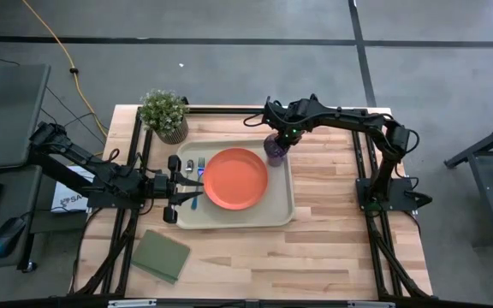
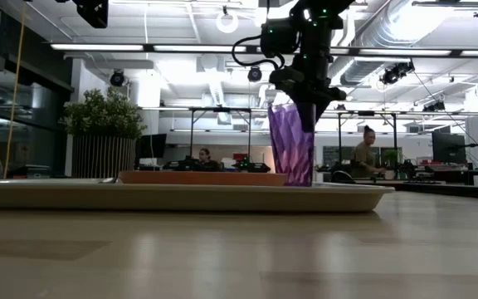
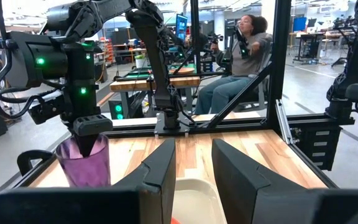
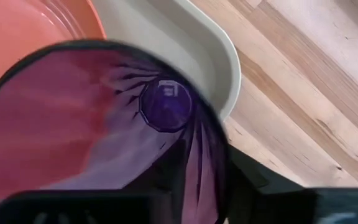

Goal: Pick and place plate/cup/fork/spoon on tray
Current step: Put the purple glass on the gray tray

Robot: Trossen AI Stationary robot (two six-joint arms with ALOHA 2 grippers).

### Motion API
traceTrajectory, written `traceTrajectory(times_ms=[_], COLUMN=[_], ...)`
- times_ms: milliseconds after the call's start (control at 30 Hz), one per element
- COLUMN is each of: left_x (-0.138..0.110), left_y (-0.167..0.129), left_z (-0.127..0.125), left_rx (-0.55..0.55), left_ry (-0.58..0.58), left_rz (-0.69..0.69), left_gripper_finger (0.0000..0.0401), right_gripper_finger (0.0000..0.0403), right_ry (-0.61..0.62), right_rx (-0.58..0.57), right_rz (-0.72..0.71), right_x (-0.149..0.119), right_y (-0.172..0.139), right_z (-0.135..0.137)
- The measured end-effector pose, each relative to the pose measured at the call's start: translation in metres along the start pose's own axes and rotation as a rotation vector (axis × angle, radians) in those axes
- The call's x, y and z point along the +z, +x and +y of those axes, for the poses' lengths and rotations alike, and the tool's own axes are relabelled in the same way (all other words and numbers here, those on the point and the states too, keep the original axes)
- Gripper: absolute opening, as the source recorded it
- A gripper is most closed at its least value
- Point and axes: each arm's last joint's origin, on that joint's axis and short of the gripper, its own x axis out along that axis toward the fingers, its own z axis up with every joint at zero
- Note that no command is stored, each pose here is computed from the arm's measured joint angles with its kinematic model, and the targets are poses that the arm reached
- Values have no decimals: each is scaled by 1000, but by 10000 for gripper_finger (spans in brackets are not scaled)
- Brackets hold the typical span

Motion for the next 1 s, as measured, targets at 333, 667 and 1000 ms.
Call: traceTrajectory(times_ms=[333, 667, 1000], left_x=[0, 0, 0], left_y=[0, 0, 0], left_z=[0, 0, 0], left_rx=[0, 0, 0], left_ry=[0, 0, 0], left_rz=[0, 0, 0], left_gripper_finger=[86, 86, 86], right_gripper_finger=[135, 158, 158], right_ry=[0, -16, -19], right_rx=[-4, -6, -14], right_rz=[4, 3, -1], right_x=[0, 0, 0], right_y=[0, 0, 0], right_z=[0, 0, -1])
